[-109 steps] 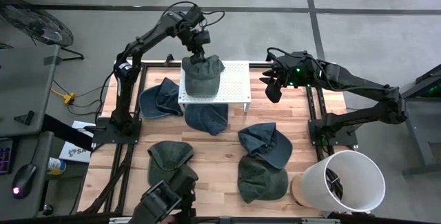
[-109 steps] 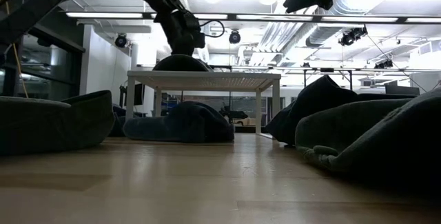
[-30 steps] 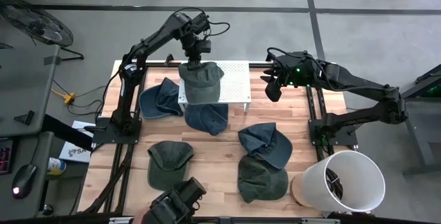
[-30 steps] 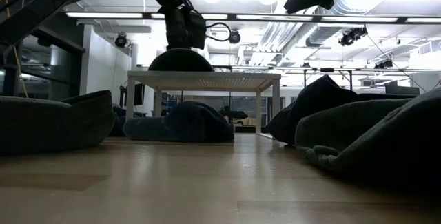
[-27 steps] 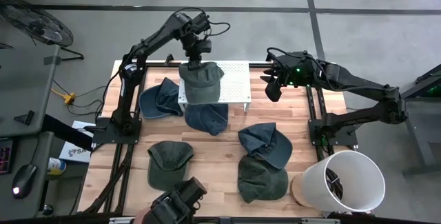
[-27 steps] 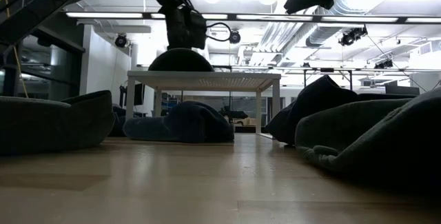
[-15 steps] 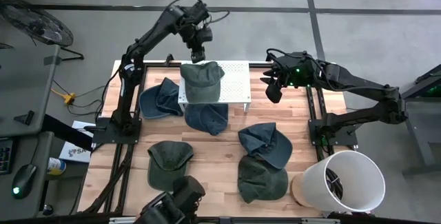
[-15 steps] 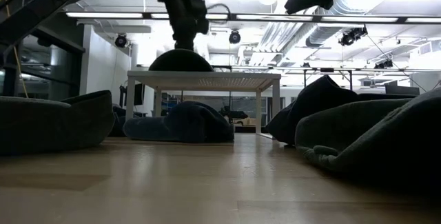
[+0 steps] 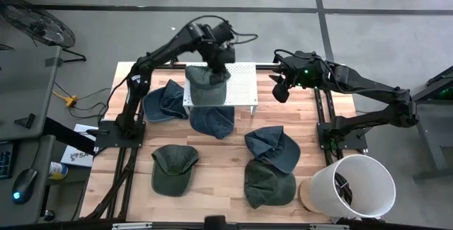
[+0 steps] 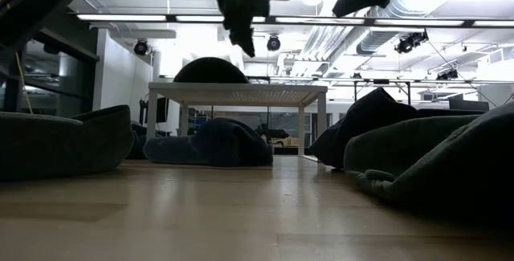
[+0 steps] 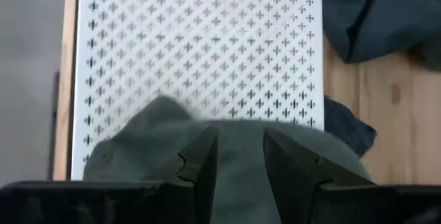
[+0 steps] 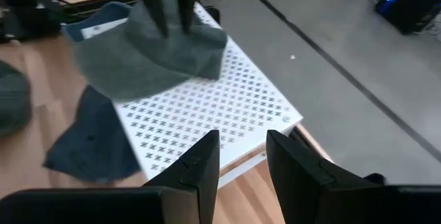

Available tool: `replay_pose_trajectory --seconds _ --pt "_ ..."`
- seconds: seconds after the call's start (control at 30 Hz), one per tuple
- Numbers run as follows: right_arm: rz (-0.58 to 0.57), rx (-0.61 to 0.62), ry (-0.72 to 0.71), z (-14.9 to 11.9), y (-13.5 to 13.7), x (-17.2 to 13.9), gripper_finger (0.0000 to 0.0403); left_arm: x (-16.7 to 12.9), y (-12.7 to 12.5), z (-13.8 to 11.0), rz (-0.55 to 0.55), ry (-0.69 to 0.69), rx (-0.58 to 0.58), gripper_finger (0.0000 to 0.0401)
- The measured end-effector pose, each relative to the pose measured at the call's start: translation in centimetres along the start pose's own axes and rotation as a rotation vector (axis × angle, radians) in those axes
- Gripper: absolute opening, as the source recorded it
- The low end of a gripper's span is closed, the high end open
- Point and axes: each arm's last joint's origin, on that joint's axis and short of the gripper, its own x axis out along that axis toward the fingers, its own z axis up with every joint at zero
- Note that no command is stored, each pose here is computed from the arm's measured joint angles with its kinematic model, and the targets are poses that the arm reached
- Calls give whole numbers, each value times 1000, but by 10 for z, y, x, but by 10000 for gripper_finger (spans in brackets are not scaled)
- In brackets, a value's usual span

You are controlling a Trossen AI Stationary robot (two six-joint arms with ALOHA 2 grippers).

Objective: Pick & Place hat
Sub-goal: Put the top right gray cap on the shelf

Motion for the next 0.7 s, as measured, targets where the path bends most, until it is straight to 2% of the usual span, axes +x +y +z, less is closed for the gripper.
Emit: replay_pose_trajectory --seconds 0.27,0.43,0.7 --pt "-12 61 1 1 -9 2 114 23 -41 17 70 52 -20 114" --pt "11 84 -14 2 -16 1 114 52 -43 14 93 101 -59 114" --pt "44 67 -21 3 -21 1 114 77 -41 -1 89 203 -107 114"
